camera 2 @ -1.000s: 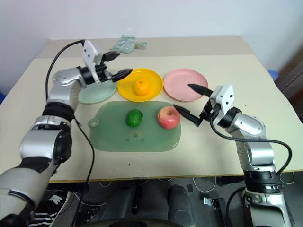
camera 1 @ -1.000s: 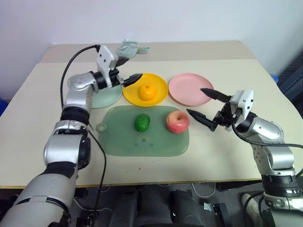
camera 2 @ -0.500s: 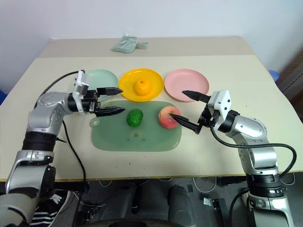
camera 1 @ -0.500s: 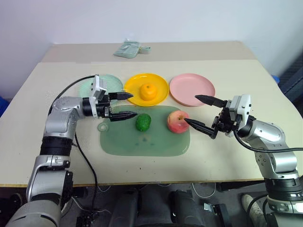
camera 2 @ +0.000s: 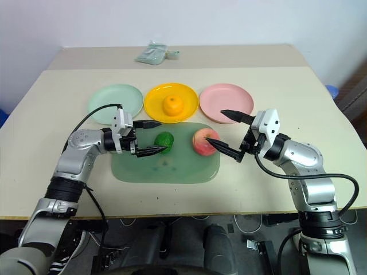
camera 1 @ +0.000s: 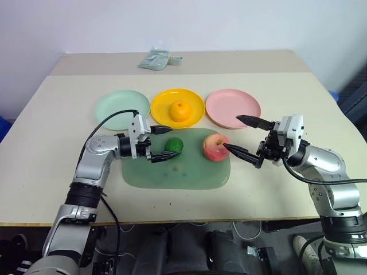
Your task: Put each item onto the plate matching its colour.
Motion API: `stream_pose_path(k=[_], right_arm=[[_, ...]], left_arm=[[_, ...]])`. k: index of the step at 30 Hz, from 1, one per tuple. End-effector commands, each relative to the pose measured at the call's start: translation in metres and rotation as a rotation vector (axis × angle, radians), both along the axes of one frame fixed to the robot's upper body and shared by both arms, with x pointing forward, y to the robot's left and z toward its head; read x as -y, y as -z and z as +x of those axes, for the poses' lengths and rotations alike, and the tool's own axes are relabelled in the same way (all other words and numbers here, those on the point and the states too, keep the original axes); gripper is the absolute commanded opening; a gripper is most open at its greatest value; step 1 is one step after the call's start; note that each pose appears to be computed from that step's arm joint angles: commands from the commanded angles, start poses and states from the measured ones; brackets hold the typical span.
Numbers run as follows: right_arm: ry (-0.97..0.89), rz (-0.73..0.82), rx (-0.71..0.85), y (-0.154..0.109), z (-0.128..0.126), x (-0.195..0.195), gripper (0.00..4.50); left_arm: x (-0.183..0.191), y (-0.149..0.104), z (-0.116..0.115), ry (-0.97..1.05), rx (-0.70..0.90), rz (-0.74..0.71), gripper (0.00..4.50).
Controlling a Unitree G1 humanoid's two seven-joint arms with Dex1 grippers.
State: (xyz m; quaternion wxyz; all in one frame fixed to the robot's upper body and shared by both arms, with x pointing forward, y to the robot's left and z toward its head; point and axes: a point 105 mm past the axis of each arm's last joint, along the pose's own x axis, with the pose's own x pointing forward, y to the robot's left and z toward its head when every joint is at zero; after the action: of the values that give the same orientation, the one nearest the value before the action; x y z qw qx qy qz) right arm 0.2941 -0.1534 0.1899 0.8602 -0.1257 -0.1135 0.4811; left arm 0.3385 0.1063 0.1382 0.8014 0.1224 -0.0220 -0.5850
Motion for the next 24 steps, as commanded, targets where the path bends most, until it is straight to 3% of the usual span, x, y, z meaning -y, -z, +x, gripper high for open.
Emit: stream_pose_path(k=[1, 19, 22, 24], right_arm=[[-0.008, -0.001, 0.048, -0.012, -0.002, -0.002, 4.5], [0.006, -0.009, 0.051, -0.011, -0.002, -0.001, 4.5], [0.008, -0.011, 0.051, -0.011, -0.002, 0.0, 4.5], [0.008, -0.012, 0.051, -0.011, -0.002, 0.0, 4.5]], left_arm=[[0.005, 0.002, 0.005, -0.018, 0.032, 0.017, 4.49], [0.018, 0.02, 0.012, -0.058, -0.028, 0.003, 4.49], [0.019, 0.02, 0.012, -0.054, -0.032, -0.005, 3.62], [0.02, 0.021, 0.01, -0.044, -0.012, 0.009, 2.65]])
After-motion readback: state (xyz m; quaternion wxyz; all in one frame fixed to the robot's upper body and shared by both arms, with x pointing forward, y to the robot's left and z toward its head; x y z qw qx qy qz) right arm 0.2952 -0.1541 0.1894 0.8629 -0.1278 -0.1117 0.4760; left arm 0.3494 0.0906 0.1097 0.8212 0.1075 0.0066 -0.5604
